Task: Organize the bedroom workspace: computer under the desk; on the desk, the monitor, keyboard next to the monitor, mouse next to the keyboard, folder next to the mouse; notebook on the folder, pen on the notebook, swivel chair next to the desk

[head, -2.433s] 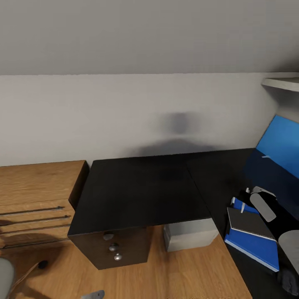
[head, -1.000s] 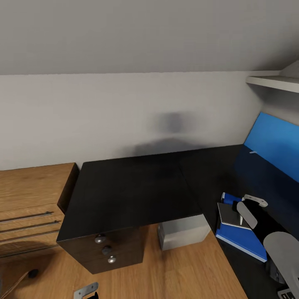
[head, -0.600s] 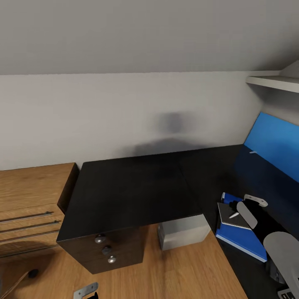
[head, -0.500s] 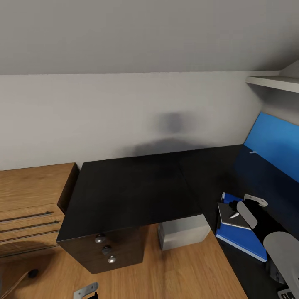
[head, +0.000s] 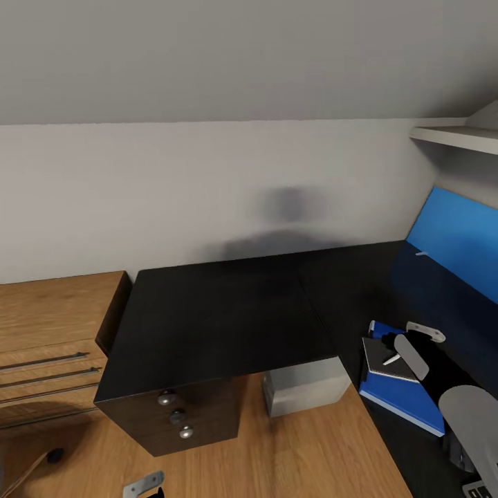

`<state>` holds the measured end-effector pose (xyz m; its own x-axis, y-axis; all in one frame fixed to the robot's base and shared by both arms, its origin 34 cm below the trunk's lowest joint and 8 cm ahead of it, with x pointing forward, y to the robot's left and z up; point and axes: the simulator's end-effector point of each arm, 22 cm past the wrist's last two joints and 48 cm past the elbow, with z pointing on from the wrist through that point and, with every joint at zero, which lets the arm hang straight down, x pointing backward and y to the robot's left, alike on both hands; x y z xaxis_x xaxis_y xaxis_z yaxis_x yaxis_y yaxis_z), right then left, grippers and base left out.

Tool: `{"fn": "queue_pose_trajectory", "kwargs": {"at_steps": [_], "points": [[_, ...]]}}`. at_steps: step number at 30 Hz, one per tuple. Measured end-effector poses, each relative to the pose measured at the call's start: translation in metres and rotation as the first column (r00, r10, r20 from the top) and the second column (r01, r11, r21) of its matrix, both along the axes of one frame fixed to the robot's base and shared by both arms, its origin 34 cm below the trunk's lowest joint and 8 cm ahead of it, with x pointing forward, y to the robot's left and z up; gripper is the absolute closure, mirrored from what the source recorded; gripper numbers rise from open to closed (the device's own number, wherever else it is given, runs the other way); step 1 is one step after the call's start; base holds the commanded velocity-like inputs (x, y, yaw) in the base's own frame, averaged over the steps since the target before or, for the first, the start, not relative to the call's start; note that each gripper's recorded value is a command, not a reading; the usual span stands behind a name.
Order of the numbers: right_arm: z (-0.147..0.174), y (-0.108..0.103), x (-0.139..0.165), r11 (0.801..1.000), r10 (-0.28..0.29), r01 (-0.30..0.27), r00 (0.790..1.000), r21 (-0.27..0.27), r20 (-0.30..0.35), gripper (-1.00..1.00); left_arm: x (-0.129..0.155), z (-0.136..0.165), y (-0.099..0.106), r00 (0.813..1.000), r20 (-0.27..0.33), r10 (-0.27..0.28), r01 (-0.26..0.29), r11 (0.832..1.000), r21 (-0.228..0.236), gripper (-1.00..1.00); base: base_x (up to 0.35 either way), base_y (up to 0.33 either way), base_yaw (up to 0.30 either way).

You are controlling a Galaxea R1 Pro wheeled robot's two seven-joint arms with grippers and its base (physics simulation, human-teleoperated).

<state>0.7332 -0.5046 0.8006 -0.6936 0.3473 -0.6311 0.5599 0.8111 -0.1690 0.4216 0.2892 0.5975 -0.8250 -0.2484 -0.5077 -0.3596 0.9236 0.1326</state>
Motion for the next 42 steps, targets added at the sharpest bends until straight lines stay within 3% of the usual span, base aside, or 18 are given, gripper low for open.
{"fn": "queue_pose_trajectory", "kwargs": {"at_steps": [7, 19, 28, 29, 33, 34, 37, 42], "points": [[0.018, 0.007, 0.016, 1.0, 0.018, -0.018, 0.998, 0.002, 0.052, -1.0, 0.0, 0.0, 0.0, 1.0, -0.001, 0.0, 0.0, 1.0, 0.0, -1.0, 0.0, 0.0, 0.0], [0.026, 0.01, 0.023, 1.0, 0.027, -0.027, 0.997, 0.0, 0.074, -1.0, -0.001, 0.0, 0.0, 1.0, -0.002, 0.0, 0.0, 1.0, 0.001, -1.0, 0.0, 0.0, 0.0], [0.045, 0.04, 0.018, 0.996, 0.087, -0.082, 0.985, -0.039, 0.149, -1.0, -0.004, -0.002, 0.001, 1.0, -0.011, 0.0, 0.001, 1.0, 0.006, -1.0, 0.0, 0.0, 0.0], [0.045, 0.047, 0.017, 0.995, 0.092, -0.087, 0.984, -0.039, 0.152, -1.0, -0.005, -0.003, 0.002, 1.0, -0.013, -0.001, 0.001, 1.0, 0.007, -1.0, 0.0, 0.0, 0.0], [0.034, 0.107, 0.017, 0.99, 0.138, -0.14, 0.977, 0.001, 0.161, -1.0, -0.009, -0.004, 0.004, 1.0, -0.022, -0.003, 0.004, 1.0, 0.013, -1.0, 0.0, 0.0, 0.0], [0.026, 0.151, 0.018, 0.979, 0.197, -0.203, 0.968, 0.025, 0.157, -1.0, -0.011, -0.005, 0.005, 1.0, -0.026, -0.005, 0.005, 1.0, 0.016, -1.0, 0.0, 0.0, 0.0], [0.018, 0.198, 0.017, 0.959, 0.273, -0.281, 0.951, 0.038, 0.148, -1.0, -0.016, -0.008, 0.008, 0.999, -0.038, -0.008, 0.009, 1.0, 0.024, -1.0, 0.0, 0.0, 0.0], [0.015, 0.222, 0.016, 0.947, 0.307, -0.317, 0.94, 0.049, 0.147, -1.0, -0.019, -0.009, 0.009, 0.999, -0.046, -0.01, 0.012, 1.0, 0.029, -1.0, 0.0, 0.0, 0.0]]}}
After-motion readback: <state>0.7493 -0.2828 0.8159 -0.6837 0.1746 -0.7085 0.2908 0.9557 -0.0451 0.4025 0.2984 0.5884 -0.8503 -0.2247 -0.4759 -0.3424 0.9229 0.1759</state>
